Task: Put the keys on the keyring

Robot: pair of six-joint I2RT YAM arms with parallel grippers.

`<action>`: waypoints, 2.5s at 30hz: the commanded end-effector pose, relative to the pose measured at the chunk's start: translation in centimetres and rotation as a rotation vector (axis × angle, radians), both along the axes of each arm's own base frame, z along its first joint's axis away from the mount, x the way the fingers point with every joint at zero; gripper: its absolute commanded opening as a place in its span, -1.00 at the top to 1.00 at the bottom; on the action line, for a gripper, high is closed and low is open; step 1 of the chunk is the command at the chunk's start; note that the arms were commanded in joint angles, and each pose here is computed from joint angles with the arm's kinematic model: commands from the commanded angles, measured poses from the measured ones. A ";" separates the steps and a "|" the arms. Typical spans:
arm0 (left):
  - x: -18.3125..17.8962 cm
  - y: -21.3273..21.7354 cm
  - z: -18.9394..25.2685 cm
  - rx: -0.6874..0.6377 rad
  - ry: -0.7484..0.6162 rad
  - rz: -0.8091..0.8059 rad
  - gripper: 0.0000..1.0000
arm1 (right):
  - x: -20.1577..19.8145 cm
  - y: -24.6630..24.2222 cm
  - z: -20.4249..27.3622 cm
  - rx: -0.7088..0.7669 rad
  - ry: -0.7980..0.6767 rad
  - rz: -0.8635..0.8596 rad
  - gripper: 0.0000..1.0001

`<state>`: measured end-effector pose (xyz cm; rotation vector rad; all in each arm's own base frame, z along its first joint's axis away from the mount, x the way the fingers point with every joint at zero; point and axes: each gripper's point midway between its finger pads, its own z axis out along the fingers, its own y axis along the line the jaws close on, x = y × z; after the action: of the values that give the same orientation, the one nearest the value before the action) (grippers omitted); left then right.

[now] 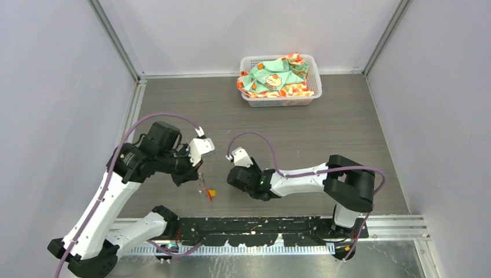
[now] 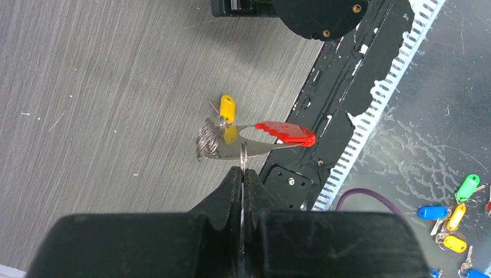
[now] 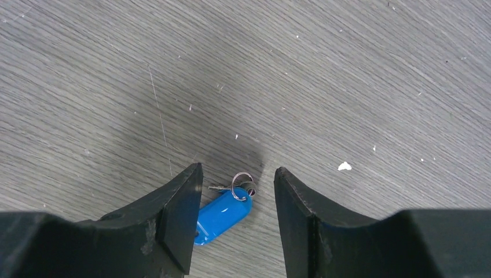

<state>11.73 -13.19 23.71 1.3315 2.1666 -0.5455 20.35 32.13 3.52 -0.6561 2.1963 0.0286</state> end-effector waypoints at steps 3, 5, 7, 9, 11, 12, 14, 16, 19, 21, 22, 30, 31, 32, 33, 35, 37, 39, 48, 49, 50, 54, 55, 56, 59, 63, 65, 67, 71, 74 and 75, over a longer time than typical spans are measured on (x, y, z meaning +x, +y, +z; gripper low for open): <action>0.1 -0.4 1.1 -0.032 -0.021 -0.024 0.99 | 0.0 0.5 -0.3 0.037 0.023 -0.024 0.09; 0.1 -0.5 1.2 -0.035 -0.020 -0.024 0.99 | -0.1 0.2 -0.5 0.033 0.027 -0.033 0.12; 0.1 -0.6 1.3 -0.037 -0.019 -0.025 0.99 | 0.0 -0.2 -0.6 0.034 0.025 -0.049 0.14; 0.2 -0.7 1.4 -0.039 -0.018 -0.026 1.00 | 0.0 -0.5 -0.6 0.035 0.023 -0.058 0.16; 0.2 -0.7 1.4 -0.041 -0.015 -0.026 0.99 | 0.1 -0.9 -0.8 0.031 0.028 -0.065 0.17; 0.2 -0.8 1.4 -0.041 -0.015 -0.027 0.99 | 0.1 -1.0 -0.9 0.029 0.030 -0.066 0.19; 0.3 -0.8 1.4 -0.040 -0.013 -0.028 0.99 | -0.1 -1.1 -1.1 0.027 0.039 -0.066 0.25; 0.3 -0.8 1.5 -0.039 -0.012 -0.026 0.99 | -0.2 -1.2 -1.1 0.033 0.043 -0.068 0.28; 0.3 -0.9 1.5 -0.042 -0.013 -0.024 0.99 | -0.3 -1.6 -0.9 0.045 0.038 -0.075 0.32; 0.4 -0.9 1.6 -0.043 -0.011 -0.023 0.99 | -0.4 -1.9 -0.8 0.053 0.039 -0.080 0.34; 0.4 -0.9 1.6 -0.043 -0.012 -0.024 1.00 | -0.3 -1.9 -0.7 0.059 0.037 -0.082 0.34; 0.4 -1.0 1.7 -0.045 -0.006 -0.025 1.00 | -0.4 -2.5 -0.3 0.123 0.046 -0.099 0.47; 0.4 -1.0 1.6 -0.044 -0.005 -0.026 0.99 | -0.4 -2.5 -0.3 0.135 0.053 -0.099 0.51; 0.4 -0.9 1.6 -0.043 -0.007 -0.026 0.99 | -0.4 -2.6 -0.2 0.145 0.058 -0.102 0.54; 0.4 -0.9 1.6 -0.042 -0.006 -0.027 1.00 | -0.4 -2.6 -0.2 0.155 0.062 -0.104 0.56; 0.3 -0.9 1.7 -0.043 -0.008 -0.028 0.99 | -0.4 -2.6 -0.2 0.173 0.070 -0.104 0.68; 0.3 -0.9 1.7 -0.043 -0.008 -0.027 0.99 | -0.5 -2.6 -0.1 0.197 0.078 -0.103 0.83; 0.3 -0.9 1.8 -0.043 -0.008 -0.029 0.99 | -0.6 -2.4 0.1 0.226 0.084 -0.099 0.94; -0.6 -0.7 0.9 -0.026 0.050 -0.043 0.99 | -2.5 1.6 3.5 0.396 0.147 0.111 0.98; -0.7 -0.7 0.8 -0.024 0.059 -0.046 0.99 | -2.8 2.2 3.8 0.424 0.158 0.144 0.98; -0.8 -0.7 0.8 -0.021 0.062 -0.047 0.99 | -3.0 2.5 3.8 0.436 0.166 0.157 0.97; -0.6 -0.6 1.1 -0.026 0.041 -0.043 0.99 | -3.1 2.9 2.4 0.425 0.198 0.169 0.98; -0.6 -0.7 1.1 -0.028 0.040 -0.043 0.99 | -2.9 3.0 2.0 0.416 0.201 0.166 0.98; -0.6 -0.6 1.2 -0.028 0.039 -0.042 1.00 | -2.8 3.1 1.6 0.406 0.205 0.162 0.98; -0.6 -0.6 1.3 -0.026 0.037 -0.041 0.99 | -2.4 3.4 0.9 0.394 0.199 0.158 0.98; -0.5 -0.6 1.5 -0.029 0.028 -0.041 0.99 | -1.6 3.4 0.1 0.359 0.178 0.138 0.98; -0.4 -0.7 1.6 -0.032 0.024 -0.041 0.99 | -1.4 3.5 -0.1 0.337 0.176 0.141 0.98; -0.4 -0.6 1.7 -0.032 0.022 -0.040 1.00 | -1.4 3.6 0.0 0.333 0.173 0.149 0.91; -0.5 -0.6 1.7 -0.034 0.019 -0.041 0.99 | -1.2 3.5 1.3 0.350 0.154 0.146 0.73; -0.5 -0.6 1.7 -0.034 0.018 -0.041 0.99 | -1.2 3.3 2.3 0.350 0.146 0.152 0.59; -0.5 -0.6 1.7 -0.033 0.015 -0.041 0.99 | -1.3 3.3 2.6 0.354 0.145 0.158 0.54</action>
<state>11.34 -13.49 24.02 1.3645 2.2014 -0.5908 18.07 34.48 2.43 -0.6652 2.2765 0.5098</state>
